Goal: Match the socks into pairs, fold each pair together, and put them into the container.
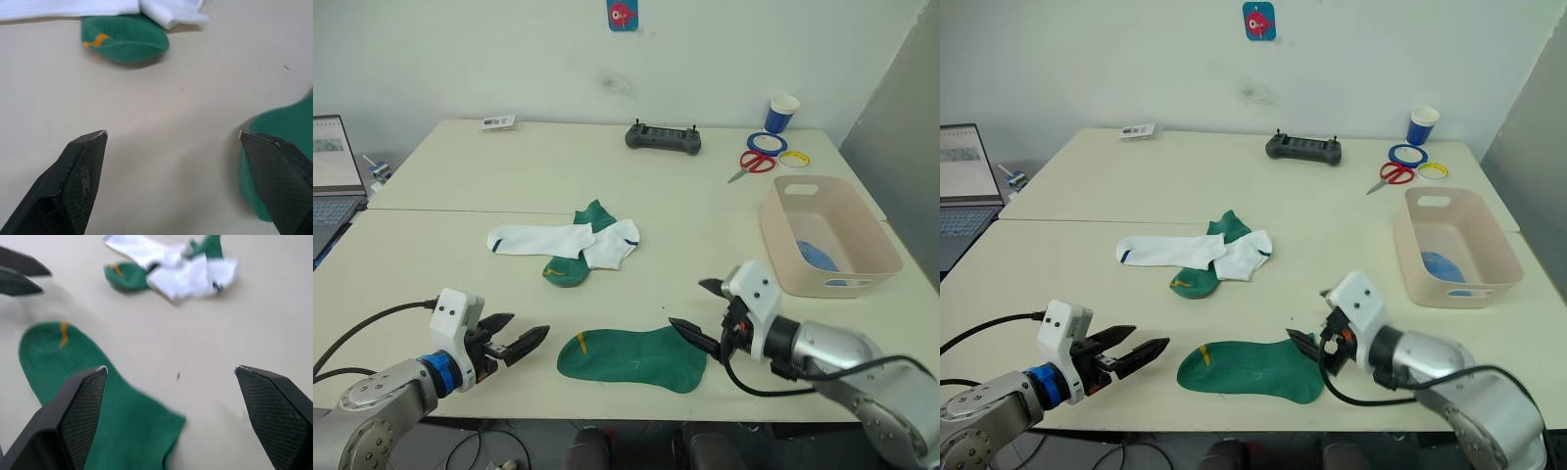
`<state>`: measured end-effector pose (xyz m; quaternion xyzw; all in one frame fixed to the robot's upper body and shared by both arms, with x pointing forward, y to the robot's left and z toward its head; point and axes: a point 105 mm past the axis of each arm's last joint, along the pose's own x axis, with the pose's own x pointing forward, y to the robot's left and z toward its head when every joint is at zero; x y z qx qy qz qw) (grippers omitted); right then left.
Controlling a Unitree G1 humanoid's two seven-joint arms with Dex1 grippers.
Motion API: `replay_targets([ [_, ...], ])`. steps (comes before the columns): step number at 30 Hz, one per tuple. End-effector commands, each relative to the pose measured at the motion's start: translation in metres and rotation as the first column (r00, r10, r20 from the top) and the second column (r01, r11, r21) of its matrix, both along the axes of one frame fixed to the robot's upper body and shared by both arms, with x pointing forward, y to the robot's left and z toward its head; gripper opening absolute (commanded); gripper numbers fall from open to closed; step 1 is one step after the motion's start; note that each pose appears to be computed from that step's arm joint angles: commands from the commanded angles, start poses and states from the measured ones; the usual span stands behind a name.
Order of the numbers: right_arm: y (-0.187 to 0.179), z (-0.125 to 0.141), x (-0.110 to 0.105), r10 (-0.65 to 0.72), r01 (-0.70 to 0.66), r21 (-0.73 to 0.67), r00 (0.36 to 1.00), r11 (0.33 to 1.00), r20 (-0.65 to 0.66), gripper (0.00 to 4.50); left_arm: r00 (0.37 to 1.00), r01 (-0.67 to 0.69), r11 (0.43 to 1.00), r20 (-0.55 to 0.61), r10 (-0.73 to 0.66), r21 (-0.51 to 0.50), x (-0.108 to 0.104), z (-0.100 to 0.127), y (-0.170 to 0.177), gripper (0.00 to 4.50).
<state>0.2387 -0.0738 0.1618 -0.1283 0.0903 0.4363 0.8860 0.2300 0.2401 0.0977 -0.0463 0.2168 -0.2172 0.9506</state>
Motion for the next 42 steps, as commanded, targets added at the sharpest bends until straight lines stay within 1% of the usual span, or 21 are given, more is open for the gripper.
replay_targets([
  [1, 0.012, 0.024, 0.000, 0.125, -0.125, 0.004, 0.989, 0.992, 0.078, 4.50, 0.999, -0.035, 0.999, 0.033, 0.036, -0.019, 0.002, 0.006, 0.004, 4.47],
  [3, 0.019, 0.033, 0.003, 0.176, -0.176, -0.008, 0.980, 0.984, 0.098, 4.50, 0.997, -0.072, 0.997, 0.029, 0.073, -0.037, 0.005, 0.004, 0.006, 4.47],
  [5, 0.026, 0.040, 0.006, 0.201, -0.202, -0.003, 0.973, 0.979, 0.114, 4.50, 0.994, -0.104, 0.991, 0.013, 0.106, -0.089, 0.010, 0.002, 0.002, 4.47],
  [8, 0.031, 0.044, 0.017, 0.176, -0.178, -0.002, 0.974, 0.984, 0.143, 4.50, 0.991, -0.131, 0.977, -0.013, 0.131, -0.166, 0.019, 0.002, -0.013, 4.47],
  [12, 0.032, 0.043, 0.022, 0.153, -0.152, -0.016, 0.976, 0.988, 0.155, 4.50, 0.970, -0.243, 0.950, -0.034, 0.241, -0.198, 0.041, -0.002, -0.019, 4.47],
  [16, 0.030, 0.040, 0.024, 0.142, -0.140, -0.023, 0.978, 0.990, 0.153, 4.50, 0.949, -0.313, 0.924, -0.045, 0.311, -0.221, 0.068, -0.006, -0.027, 4.47],
  [18, 0.029, 0.040, 0.024, 0.137, -0.135, -0.021, 0.979, 0.991, 0.152, 4.50, 0.952, -0.307, 0.923, -0.070, 0.299, -0.232, 0.078, -0.009, -0.042, 4.47],
  [20, 0.029, 0.040, 0.024, 0.128, -0.127, -0.015, 0.980, 0.992, 0.155, 4.50, 0.952, -0.306, 0.920, -0.108, 0.288, -0.245, 0.083, -0.014, -0.053, 4.47],
  [23, 0.029, 0.040, 0.025, 0.118, -0.118, -0.010, 0.981, 0.993, 0.157, 4.50, 0.937, -0.346, 0.905, -0.139, 0.320, -0.249, 0.096, -0.018, -0.056, 3.91],
  [26, 0.029, 0.039, 0.023, 0.114, -0.114, -0.006, 0.981, 0.993, 0.155, 4.50, 0.939, -0.340, 0.904, -0.144, 0.312, -0.260, 0.107, -0.016, -0.064, 2.93],
  [27, 0.029, 0.039, 0.023, 0.112, -0.112, -0.005, 0.982, 0.994, 0.154, 4.50, 0.942, -0.332, 0.906, -0.141, 0.305, -0.264, 0.109, -0.013, -0.067, 2.67],
  [28, 0.029, 0.039, 0.023, 0.111, -0.111, -0.005, 0.982, 0.994, 0.153, 4.50, 0.944, -0.327, 0.907, -0.138, 0.300, -0.266, 0.111, -0.012, -0.069, 2.30],
  [30, 0.028, 0.039, 0.023, 0.105, -0.106, -0.007, 0.982, 0.994, 0.155, 4.50, 0.956, -0.293, 0.922, -0.114, 0.272, -0.255, 0.113, -0.007, -0.072, 1.74],
  [32, 0.028, 0.040, 0.023, 0.101, -0.101, -0.007, 0.982, 0.995, 0.157, 4.50, 0.958, -0.286, 0.925, -0.101, 0.269, -0.251, 0.114, -0.003, -0.069, 1.07],
  [35, 0.028, 0.040, 0.023, 0.095, -0.096, -0.002, 0.982, 0.995, 0.160, 4.50, 0.954, -0.300, 0.919, -0.058, 0.295, -0.255, 0.120, 0.011, -0.060, 0.15],
  [36, 0.028, 0.040, 0.023, 0.093, -0.095, 0.000, 0.983, 0.996, 0.160, 4.50, 0.954, -0.294, 0.920, -0.028, 0.297, -0.259, 0.125, 0.020, -0.058, 0.04],
  [40, 0.029, 0.039, 0.022, 0.091, -0.093, 0.004, 0.983, 0.996, 0.159, 4.50, 0.950, -0.284, 0.919, 0.045, 0.308, -0.274, 0.139, 0.049, -0.052, 0.04],
  [42, 0.029, 0.039, 0.022, 0.089, -0.090, 0.004, 0.983, 0.996, 0.158, 4.50, 0.952, -0.262, 0.921, 0.079, 0.295, -0.287, 0.149, 0.068, -0.052, 0.04],
])
